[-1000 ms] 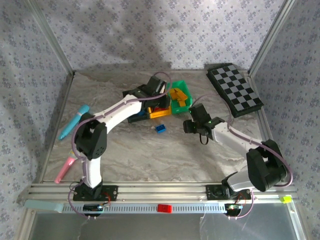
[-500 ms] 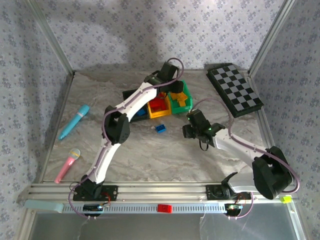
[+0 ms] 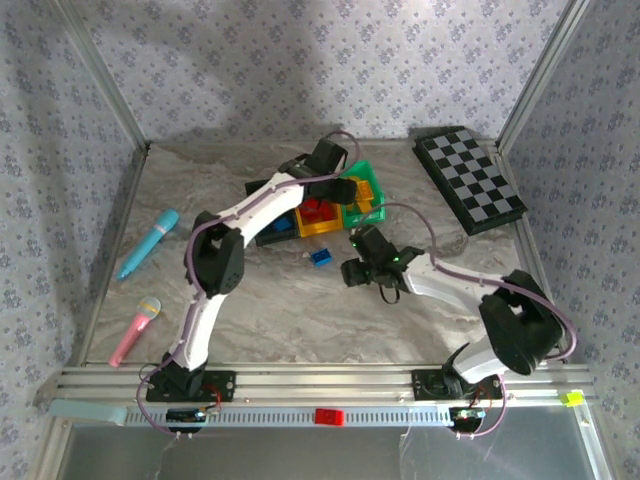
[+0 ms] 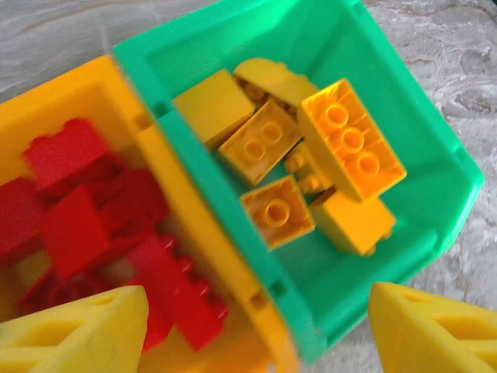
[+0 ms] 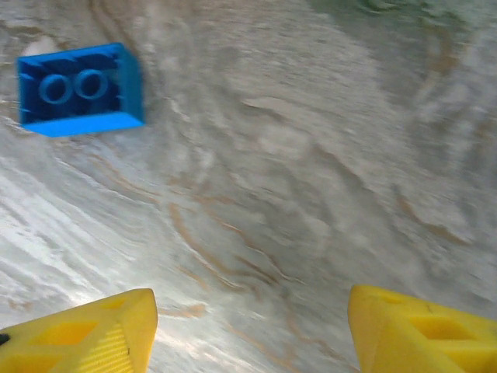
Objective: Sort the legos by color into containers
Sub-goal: Place the lego in the container, then pick up the lego from the center of the table.
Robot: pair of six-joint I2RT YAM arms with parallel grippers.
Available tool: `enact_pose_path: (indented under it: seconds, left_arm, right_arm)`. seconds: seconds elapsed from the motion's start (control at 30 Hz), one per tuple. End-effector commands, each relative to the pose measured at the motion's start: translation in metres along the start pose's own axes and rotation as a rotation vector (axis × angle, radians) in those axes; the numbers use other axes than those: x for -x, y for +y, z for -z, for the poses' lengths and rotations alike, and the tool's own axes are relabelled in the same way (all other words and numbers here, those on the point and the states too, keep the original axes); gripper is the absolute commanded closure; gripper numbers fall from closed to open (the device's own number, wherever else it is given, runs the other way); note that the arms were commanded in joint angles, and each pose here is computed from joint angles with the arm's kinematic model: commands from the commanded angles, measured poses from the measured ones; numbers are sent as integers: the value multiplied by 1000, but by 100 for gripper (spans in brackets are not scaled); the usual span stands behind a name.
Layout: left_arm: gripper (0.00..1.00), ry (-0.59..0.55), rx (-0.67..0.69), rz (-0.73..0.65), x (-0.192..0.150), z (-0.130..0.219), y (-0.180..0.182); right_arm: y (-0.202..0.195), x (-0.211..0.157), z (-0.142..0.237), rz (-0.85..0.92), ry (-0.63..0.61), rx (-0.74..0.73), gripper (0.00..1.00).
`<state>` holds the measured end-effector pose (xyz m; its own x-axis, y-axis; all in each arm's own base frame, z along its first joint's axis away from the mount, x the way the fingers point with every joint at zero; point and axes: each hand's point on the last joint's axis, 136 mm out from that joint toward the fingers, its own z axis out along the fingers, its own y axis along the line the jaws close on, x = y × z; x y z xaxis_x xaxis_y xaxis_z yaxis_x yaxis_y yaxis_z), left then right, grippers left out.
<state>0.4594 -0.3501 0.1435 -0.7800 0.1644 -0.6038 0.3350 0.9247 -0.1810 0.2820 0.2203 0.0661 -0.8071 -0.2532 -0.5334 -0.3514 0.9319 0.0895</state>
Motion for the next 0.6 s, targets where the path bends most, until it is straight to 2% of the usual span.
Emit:
enact_pose_path:
  seconds: [0.0,0.3,0.5,0.57]
  left_arm:
    - [26,-149,7,13,28,50,6]
    - [26,-128,37,74,-34,89,44]
    - [26,-125,74,109,-66,114,68]
    - [26,-127,78,122,-75,121,73]
  right_arm:
    - [30,27,-4,14,-47,89,31]
    - [59,44,-35,58,13,118,29]
    - [62,49,-56,87,60,86,29]
    - [68,62,-57,94,41,89,29]
